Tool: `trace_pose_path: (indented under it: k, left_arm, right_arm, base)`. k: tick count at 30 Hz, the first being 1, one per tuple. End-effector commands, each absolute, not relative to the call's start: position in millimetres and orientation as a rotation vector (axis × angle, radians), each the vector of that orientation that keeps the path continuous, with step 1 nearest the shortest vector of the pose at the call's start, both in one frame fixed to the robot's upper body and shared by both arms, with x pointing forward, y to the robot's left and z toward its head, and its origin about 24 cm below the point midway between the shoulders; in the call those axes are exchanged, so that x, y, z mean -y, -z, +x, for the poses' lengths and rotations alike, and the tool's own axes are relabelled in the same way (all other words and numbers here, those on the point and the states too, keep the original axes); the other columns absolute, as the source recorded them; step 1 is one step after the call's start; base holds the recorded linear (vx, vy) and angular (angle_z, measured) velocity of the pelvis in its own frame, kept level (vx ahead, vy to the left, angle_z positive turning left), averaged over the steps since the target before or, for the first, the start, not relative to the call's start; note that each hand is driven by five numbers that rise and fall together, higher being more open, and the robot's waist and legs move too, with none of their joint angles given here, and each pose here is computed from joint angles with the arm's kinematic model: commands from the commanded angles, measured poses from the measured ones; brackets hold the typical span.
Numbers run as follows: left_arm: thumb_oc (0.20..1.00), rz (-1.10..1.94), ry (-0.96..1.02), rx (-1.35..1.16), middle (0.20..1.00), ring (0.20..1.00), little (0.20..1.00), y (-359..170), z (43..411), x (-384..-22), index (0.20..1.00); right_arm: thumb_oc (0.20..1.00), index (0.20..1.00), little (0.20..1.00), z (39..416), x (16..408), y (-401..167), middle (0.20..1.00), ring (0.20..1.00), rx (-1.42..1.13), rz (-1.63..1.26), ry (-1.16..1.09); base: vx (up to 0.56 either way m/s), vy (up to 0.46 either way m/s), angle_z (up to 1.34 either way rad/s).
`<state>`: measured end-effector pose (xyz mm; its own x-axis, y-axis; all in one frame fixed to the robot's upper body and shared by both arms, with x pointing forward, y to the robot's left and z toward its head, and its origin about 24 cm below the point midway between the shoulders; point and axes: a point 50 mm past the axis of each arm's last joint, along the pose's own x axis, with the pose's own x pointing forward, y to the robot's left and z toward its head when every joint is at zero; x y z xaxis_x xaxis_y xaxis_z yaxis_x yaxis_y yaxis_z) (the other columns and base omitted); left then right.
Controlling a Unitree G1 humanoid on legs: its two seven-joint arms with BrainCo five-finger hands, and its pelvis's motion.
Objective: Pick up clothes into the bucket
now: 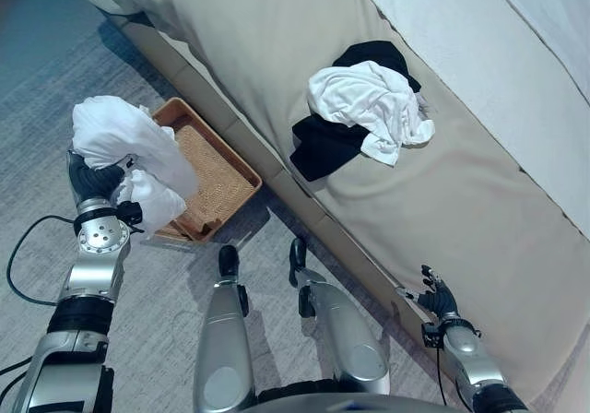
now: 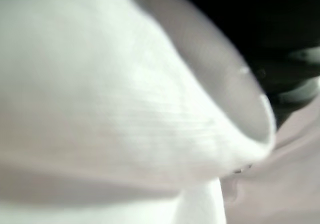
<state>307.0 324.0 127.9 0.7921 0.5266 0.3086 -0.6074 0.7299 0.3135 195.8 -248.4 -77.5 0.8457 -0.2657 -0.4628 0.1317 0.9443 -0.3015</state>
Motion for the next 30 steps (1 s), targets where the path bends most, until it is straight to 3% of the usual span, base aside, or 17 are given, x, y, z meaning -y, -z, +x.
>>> trace_pose_path:
  k: [1,8,9,10,30]
  left_arm:
    - [0.200,0.397,-0.672,0.375,0.200,0.200,0.200,-171,314,-328,0.200]
    - [0.200,0.393,-0.668,0.407,0.200,0.200,0.200,-192,331,-322,0.200]
    - [0.416,0.397,-0.668,0.409,0.416,0.416,0.416,-196,332,-322,0.416]
    - [1.000,0.405,-0.674,0.398,1.000,1.000,1.000,-196,334,-323,1.000]
    - [1.000,0.367,-0.687,0.264,1.000,1.000,1.000,-163,336,-326,1.000]
  right_arm:
    - [1.000,1.000,1.000,199,252,64,1.000,1.000,-0.436,-0.294,0.212]
    - [1.000,1.000,1.000,201,259,57,1.000,1.000,-0.400,-0.310,0.257]
    - [1.000,1.000,1.000,203,259,55,1.000,1.000,-0.388,-0.308,0.262]
    - [1.000,1.000,1.000,204,258,54,1.000,1.000,-0.383,-0.307,0.261]
    - [1.000,1.000,1.000,235,250,28,1.000,1.000,-0.248,-0.326,0.235]
  base:
    - [-0.06,0.013,0.04]
    - [0.00,-0.008,0.13]
    - [-0.01,-0.038,0.05]
    - [-0.01,-0.027,0.05]
    - [0.00,-0.003,0.00]
